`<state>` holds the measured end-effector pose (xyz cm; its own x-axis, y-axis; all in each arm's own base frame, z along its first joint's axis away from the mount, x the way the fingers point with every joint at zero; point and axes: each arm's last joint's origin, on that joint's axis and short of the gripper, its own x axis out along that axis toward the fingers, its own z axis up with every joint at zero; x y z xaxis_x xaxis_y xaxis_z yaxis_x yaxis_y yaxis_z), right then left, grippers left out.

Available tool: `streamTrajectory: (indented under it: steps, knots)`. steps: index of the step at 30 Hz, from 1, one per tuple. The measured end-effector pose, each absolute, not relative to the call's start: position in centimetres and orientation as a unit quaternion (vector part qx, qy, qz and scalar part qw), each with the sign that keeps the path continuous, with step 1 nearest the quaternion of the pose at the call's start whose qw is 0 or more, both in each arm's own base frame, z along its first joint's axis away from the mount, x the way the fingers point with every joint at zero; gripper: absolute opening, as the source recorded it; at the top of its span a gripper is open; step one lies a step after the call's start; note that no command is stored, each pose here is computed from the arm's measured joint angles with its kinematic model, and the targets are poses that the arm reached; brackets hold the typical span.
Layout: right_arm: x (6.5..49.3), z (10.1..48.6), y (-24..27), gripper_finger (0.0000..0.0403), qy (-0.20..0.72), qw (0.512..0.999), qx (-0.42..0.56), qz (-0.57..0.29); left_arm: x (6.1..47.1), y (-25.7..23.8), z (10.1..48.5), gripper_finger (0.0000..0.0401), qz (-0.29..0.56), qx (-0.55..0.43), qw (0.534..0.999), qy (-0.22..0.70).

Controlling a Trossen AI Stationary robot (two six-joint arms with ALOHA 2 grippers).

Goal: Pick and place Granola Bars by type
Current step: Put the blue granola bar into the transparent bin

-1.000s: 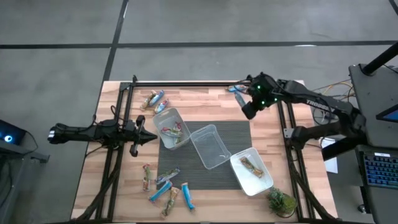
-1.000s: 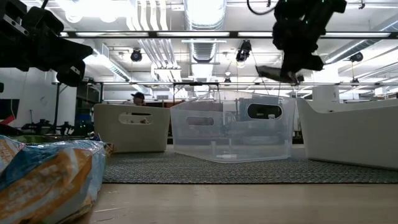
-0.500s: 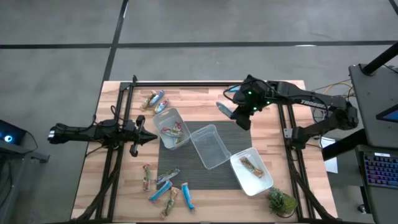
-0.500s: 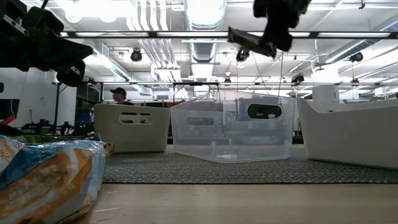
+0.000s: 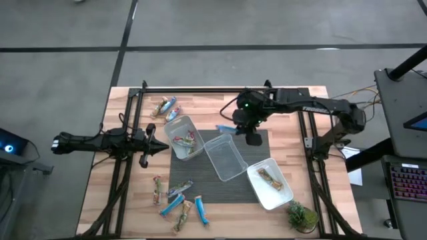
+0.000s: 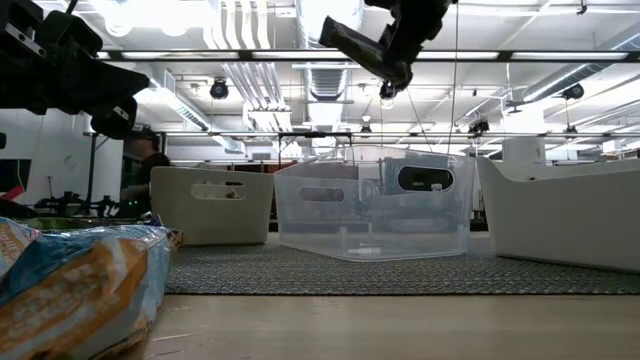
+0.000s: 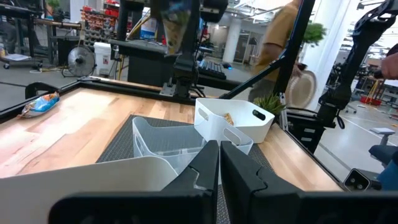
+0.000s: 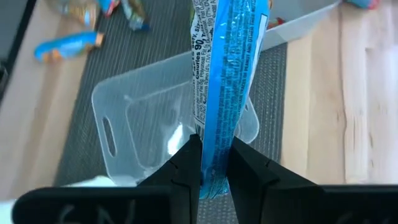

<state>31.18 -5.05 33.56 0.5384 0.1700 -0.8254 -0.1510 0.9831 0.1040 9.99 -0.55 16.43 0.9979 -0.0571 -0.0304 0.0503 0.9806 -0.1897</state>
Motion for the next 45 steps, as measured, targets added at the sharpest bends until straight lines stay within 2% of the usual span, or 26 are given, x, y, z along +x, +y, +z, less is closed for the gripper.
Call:
streamTrajectory:
  steps: [9, 15, 36, 45]
  knots:
    - [33.6, 31.1, -4.2, 0.0059, 0.488, 0.848, -0.114, 0.173, 10.0, -0.5, 16.4, 0.0, -0.027, -0.095, 0.995, 0.018]
    - [34.6, 29.5, -4.1, 0.0059, 0.509, 0.822, -0.177, 0.183, 10.0, -0.5, 16.4, 0.0, -0.027, -0.095, 0.995, 0.018]
    - [37.7, 24.7, -3.8, 0.0059, 0.55, 0.803, -0.151, 0.171, 10.0, -0.5, 16.4, 0.0, -0.027, -0.095, 0.995, 0.018]
    - [38.2, 24.8, -3.8, 0.0059, 0.531, 0.818, -0.152, 0.163, 10.0, -0.5, 16.4, 0.0, -0.027, -0.095, 0.995, 0.018]
